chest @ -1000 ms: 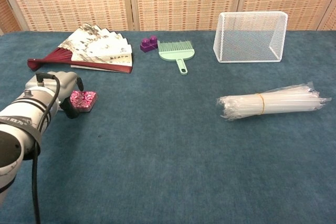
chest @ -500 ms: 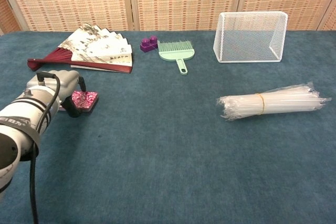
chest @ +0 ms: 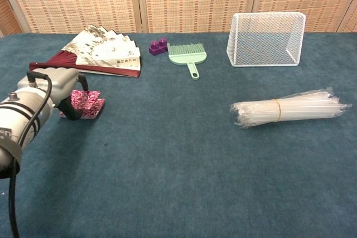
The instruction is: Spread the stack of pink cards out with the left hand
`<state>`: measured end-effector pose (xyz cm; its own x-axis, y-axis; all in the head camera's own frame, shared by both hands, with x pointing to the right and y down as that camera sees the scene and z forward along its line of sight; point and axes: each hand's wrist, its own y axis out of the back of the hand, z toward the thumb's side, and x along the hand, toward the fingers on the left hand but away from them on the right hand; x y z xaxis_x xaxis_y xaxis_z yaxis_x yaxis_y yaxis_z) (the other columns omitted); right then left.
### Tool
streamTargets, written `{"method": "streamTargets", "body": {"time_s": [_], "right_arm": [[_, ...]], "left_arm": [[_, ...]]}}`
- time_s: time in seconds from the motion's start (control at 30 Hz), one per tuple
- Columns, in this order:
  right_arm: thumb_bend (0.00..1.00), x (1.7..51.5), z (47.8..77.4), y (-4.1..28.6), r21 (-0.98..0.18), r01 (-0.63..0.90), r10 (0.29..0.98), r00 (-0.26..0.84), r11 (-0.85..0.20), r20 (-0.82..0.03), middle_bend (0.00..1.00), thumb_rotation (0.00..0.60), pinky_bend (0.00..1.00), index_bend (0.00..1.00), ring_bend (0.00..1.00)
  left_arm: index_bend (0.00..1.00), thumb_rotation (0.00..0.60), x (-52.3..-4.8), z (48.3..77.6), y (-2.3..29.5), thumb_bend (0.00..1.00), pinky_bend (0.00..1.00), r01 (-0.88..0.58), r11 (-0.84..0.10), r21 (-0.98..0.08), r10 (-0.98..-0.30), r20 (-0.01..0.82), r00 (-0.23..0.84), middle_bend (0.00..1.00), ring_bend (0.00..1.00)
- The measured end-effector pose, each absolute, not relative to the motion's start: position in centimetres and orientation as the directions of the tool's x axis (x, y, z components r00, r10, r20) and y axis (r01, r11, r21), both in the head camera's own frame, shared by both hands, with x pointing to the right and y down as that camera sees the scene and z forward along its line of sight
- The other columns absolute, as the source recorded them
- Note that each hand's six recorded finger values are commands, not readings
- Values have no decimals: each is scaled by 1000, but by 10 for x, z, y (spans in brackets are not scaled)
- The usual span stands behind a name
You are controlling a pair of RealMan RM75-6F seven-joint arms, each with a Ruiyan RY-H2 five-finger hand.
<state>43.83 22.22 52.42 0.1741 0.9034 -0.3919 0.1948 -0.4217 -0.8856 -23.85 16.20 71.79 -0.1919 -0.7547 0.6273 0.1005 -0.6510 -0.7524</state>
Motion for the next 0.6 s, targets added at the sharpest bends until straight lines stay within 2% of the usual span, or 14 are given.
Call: {"method": "streamTargets", "body": {"time_s": [0.3, 0.6], "right_arm": [[460, 438, 525, 222, -886, 194, 903, 173, -422, -393, 580, 600, 799, 643, 520], [461, 438, 524, 222, -887, 195, 905, 171, -419, -390, 580, 600, 799, 643, 520]], "left_arm": [[304, 600, -278, 709, 156, 390, 1000, 163, -625, -764, -777, 589, -221, 1000, 1000], [308, 600, -329, 715, 149, 389, 1000, 203, -644, -738, -760, 587, -278, 1000, 1000]]}}
